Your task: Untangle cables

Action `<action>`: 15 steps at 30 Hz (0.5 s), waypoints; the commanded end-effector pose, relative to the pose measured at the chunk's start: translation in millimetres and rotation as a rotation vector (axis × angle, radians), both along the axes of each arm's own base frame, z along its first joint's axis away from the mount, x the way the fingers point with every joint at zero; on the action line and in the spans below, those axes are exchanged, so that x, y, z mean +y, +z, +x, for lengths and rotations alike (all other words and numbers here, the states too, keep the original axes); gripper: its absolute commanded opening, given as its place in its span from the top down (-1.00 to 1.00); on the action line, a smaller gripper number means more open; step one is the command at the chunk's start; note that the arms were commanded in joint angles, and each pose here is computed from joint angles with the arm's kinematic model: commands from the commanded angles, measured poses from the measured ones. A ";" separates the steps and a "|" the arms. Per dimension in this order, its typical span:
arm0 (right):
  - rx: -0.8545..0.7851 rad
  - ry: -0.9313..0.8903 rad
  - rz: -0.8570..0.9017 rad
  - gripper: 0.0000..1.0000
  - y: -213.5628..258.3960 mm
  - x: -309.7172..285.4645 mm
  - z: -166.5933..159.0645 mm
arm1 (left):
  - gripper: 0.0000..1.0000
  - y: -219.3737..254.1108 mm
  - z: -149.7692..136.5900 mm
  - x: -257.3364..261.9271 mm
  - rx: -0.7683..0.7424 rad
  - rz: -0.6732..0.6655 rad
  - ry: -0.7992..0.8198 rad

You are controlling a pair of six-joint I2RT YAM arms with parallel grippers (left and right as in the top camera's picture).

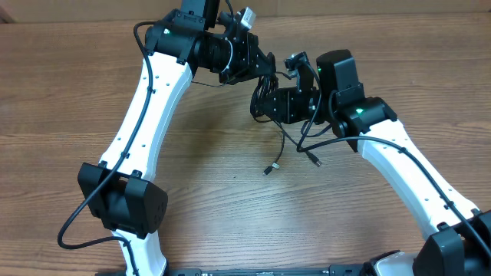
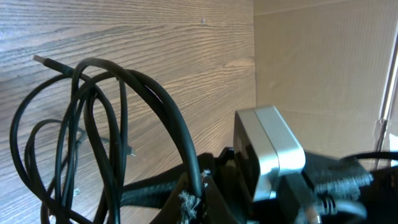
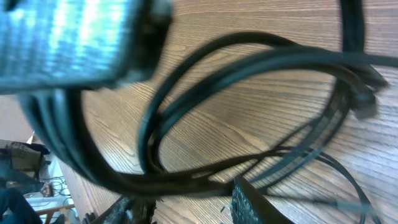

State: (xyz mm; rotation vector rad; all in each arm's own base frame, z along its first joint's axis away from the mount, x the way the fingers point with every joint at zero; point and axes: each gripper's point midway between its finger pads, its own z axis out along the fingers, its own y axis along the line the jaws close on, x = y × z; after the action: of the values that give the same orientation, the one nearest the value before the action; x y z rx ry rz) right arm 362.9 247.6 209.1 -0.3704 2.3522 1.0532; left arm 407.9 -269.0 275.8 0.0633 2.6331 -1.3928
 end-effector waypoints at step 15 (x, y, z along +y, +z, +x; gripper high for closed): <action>0.001 -0.028 0.090 0.92 21.3 -2.5 11.5 | 0.84 -10.7 5.7 14.0 -0.113 0.113 -0.017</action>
State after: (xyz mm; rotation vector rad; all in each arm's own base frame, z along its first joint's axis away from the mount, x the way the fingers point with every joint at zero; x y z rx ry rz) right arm 365.6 253.6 216.9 -0.3334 2.3291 1.0978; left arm 411.3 -266.3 272.7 0.0692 2.6313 -1.3477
